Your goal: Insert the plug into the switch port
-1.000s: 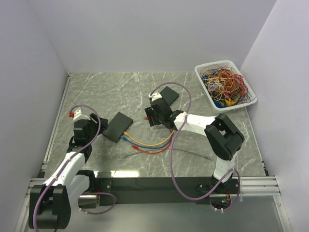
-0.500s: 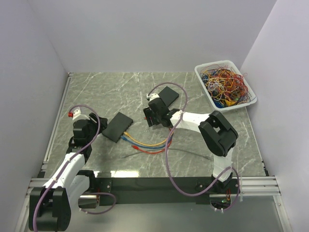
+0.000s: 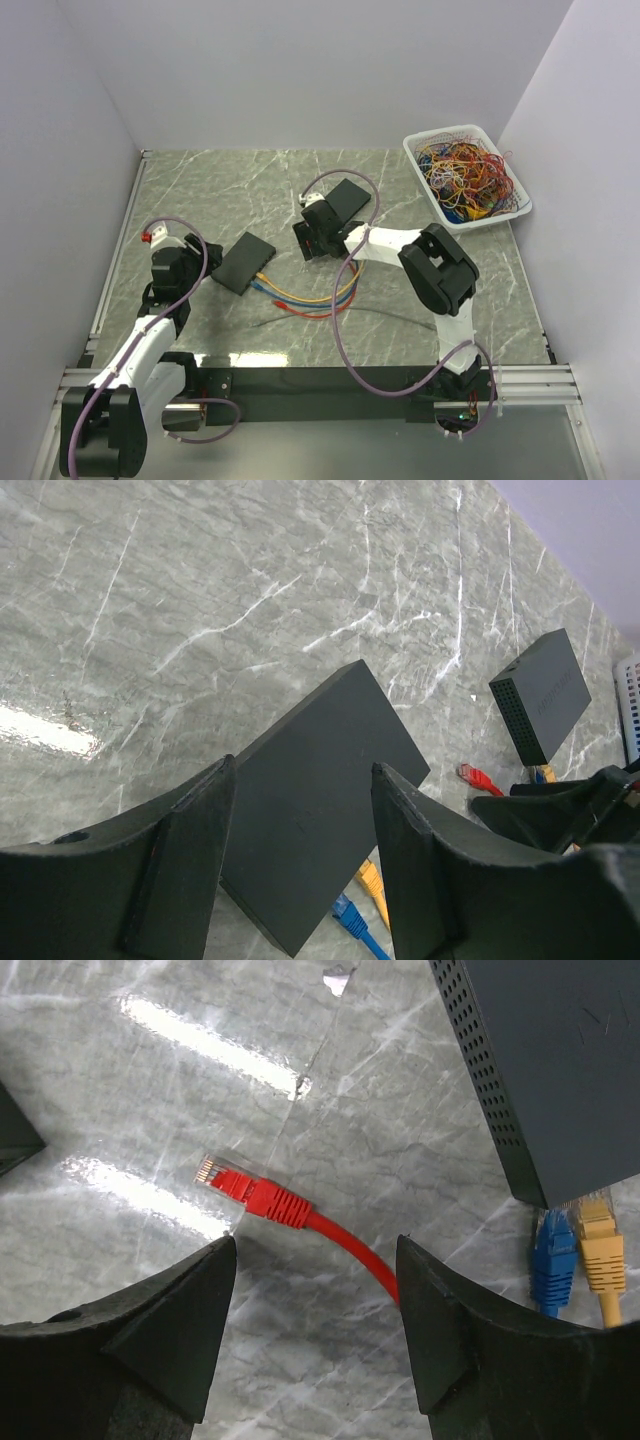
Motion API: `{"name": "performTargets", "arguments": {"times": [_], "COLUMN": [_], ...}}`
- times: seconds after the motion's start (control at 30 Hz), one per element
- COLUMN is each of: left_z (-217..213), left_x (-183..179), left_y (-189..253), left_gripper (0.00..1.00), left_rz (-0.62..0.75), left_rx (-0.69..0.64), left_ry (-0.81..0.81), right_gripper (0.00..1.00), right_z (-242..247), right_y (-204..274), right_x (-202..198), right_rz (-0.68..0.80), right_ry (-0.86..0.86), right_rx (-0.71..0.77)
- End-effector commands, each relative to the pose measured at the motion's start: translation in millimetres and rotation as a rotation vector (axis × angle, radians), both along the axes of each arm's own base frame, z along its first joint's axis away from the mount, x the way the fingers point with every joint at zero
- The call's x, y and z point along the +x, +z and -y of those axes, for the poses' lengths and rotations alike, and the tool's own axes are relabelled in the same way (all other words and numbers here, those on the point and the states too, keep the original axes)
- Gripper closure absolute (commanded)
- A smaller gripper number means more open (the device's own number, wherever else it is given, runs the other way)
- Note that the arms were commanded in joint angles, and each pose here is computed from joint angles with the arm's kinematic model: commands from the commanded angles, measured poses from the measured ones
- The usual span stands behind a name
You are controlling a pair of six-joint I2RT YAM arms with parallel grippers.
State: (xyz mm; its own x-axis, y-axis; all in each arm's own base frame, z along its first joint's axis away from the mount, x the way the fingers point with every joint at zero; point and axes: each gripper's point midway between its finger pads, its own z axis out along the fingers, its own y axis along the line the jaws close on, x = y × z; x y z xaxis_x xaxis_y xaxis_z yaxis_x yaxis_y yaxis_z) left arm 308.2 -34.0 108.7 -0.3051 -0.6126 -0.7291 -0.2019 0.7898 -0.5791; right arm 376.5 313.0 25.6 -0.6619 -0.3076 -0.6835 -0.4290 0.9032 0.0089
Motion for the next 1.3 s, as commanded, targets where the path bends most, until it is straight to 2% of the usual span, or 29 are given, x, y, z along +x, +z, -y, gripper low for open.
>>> {"name": "performTargets", "arguments": {"times": [0.0, 0.37, 0.4, 0.57, 0.77, 0.8, 1.0, 1.1, 1.27], "left_z": [-0.8, -0.8, -0.8, -0.8, -0.8, -0.9, -0.8, -0.8, -0.9], "left_x": [7.0, 7.2, 7.0, 7.2, 7.3, 7.3, 7.3, 7.2, 7.0], "left_y": [14.4, 13.9, 13.5, 13.0, 12.9, 12.4, 12.9, 12.6, 12.6], "left_gripper": [0.38, 0.38, 0.38, 0.38, 0.39, 0.39, 0.39, 0.39, 0.39], "left_rz": [0.047, 0.044, 0.044, 0.041, 0.039, 0.038, 0.039, 0.038, 0.038], "left_rx": [0.012, 0.012, 0.012, 0.013, 0.013, 0.014, 0.013, 0.013, 0.014], "left_ry": [0.000, 0.000, 0.000, 0.000, 0.000, 0.000, 0.000, 0.000, 0.000], "right_gripper": [0.28, 0.31, 0.39, 0.49, 0.69, 0.76, 0.93, 1.00, 1.00], "right_z": [-0.9, -0.2, -1.0, -4.1, -5.9, -6.6, -7.6, -8.0, -6.3], "right_y": [7.6, -5.8, -3.6, -3.9, -9.6, -9.5, -6.3, -0.6, 18.3], "right_x": [13.0, 16.6, 17.2, 14.3, 12.0, 11.9, 11.6, 12.4, 8.3], "right_rz": [0.018, -0.028, -0.025, -0.034, -0.055, -0.055, -0.045, -0.031, 0.022], "right_ry": [-0.025, -0.028, -0.025, -0.006, 0.006, 0.007, 0.012, 0.013, 0.021], "right_rx": [0.002, -0.007, 0.000, 0.014, 0.012, 0.015, 0.023, 0.038, 0.086]}}
